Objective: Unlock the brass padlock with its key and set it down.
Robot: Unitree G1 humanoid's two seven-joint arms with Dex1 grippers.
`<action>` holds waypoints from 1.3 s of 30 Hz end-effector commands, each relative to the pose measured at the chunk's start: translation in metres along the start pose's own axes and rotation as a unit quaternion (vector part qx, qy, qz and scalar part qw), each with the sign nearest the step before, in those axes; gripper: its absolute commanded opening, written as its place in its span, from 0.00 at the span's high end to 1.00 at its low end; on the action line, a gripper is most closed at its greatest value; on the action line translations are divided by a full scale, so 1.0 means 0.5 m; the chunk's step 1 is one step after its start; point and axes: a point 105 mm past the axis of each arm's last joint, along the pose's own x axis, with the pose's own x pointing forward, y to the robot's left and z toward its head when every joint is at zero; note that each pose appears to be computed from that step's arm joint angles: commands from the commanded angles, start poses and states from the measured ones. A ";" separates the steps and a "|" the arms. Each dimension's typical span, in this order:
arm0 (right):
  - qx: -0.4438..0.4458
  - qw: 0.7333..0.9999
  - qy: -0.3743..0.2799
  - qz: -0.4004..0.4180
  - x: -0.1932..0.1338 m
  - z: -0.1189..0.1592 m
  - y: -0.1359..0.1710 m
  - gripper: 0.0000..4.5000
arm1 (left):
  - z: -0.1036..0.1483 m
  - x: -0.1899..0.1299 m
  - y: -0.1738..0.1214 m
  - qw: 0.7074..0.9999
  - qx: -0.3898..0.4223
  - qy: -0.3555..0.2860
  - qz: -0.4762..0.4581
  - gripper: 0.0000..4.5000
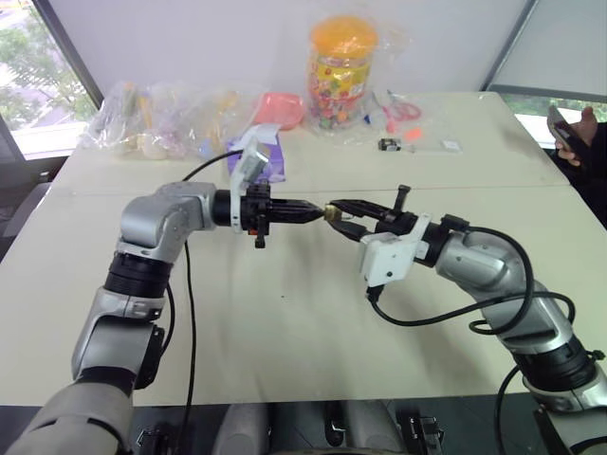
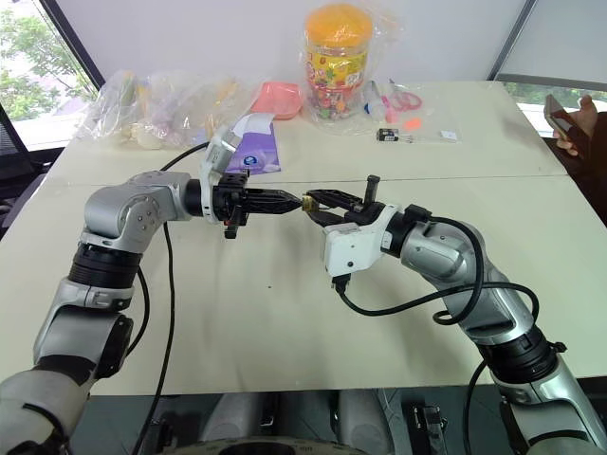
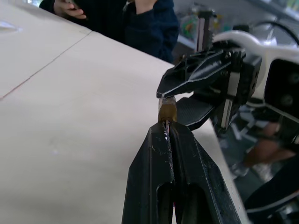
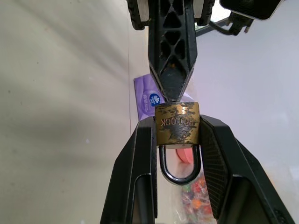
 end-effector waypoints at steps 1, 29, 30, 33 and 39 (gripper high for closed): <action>-0.008 0.999 -0.024 -0.025 -0.007 0.027 -0.032 0.85 | 0.009 0.004 -0.010 0.999 0.051 0.010 -0.007 0.99; 0.011 0.999 -0.017 0.033 -0.013 0.019 0.007 0.85 | 0.000 0.031 -0.003 0.903 0.424 0.070 -0.018 0.99; 0.011 0.999 -0.016 0.033 -0.013 0.018 0.007 0.85 | 0.001 0.031 -0.001 0.906 0.418 0.066 -0.015 0.99; 0.009 0.999 -0.016 0.032 -0.013 0.018 0.005 0.85 | 0.005 0.031 0.012 0.933 0.357 0.048 0.010 0.99; 0.007 0.999 -0.015 0.030 -0.014 0.018 -0.001 0.85 | 0.018 0.014 0.009 0.994 0.109 0.003 0.005 0.82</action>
